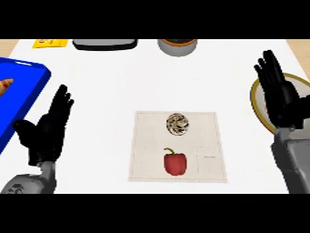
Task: Pick the bell pepper from the placemat and place it in the bowl
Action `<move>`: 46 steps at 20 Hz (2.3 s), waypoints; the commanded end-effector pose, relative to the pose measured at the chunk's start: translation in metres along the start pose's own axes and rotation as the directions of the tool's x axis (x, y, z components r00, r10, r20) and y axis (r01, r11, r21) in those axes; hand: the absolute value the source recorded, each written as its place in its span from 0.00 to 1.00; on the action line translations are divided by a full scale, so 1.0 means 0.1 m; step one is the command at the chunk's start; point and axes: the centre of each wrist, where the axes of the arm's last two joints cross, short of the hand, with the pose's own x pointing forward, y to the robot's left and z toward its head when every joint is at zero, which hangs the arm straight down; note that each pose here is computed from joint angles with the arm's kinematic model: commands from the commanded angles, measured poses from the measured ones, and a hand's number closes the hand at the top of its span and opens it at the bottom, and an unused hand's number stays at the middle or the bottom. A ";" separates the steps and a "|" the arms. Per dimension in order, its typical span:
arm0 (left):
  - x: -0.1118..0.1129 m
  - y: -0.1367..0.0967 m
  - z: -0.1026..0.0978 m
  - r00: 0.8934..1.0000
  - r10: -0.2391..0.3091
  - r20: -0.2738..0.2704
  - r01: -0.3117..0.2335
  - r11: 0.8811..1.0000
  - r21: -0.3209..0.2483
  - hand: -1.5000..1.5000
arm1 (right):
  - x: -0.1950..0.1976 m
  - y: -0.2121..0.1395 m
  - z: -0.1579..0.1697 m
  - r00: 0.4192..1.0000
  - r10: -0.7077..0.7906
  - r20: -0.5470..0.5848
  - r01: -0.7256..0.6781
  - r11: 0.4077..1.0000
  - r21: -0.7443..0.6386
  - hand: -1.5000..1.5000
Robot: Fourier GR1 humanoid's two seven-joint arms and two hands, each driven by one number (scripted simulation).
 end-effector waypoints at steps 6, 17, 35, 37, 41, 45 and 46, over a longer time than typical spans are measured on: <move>0.37 0.55 -0.19 0.974 -0.185 0.130 0.175 0.981 0.083 0.50 | 0.97 0.76 0.15 0.787 0.207 0.581 -0.410 0.879 0.244 1.00; 0.14 0.83 -0.05 0.984 -0.172 0.042 0.166 0.978 0.124 0.50 | 0.05 0.59 1.59 0.640 0.740 0.206 -0.752 0.658 -0.030 0.00; 0.21 0.58 -0.24 0.985 -0.140 0.100 0.138 0.990 0.028 0.50 | 1.08 1.44 1.87 0.301 0.953 -0.031 -0.943 0.302 0.139 0.00; 0.29 0.46 -0.26 0.981 -0.152 0.121 0.150 0.988 0.021 0.50 | 1.19 1.52 1.73 0.288 0.956 -0.048 -0.938 0.292 0.188 0.00; 0.35 0.61 -0.29 0.986 -0.138 0.093 0.137 0.990 0.017 0.50 | 1.12 1.66 1.54 0.217 0.972 -0.088 -0.917 0.234 0.324 0.00; 0.12 0.58 -0.25 0.983 -0.141 0.121 0.141 0.990 0.014 0.50 | 0.96 1.85 1.39 0.205 0.975 -0.081 -0.882 0.220 0.417 0.00; 0.26 0.67 -0.30 0.984 -0.147 0.101 0.145 0.989 0.030 0.50 | 1.01 1.78 1.43 0.197 0.978 -0.073 -0.870 0.208 0.447 0.00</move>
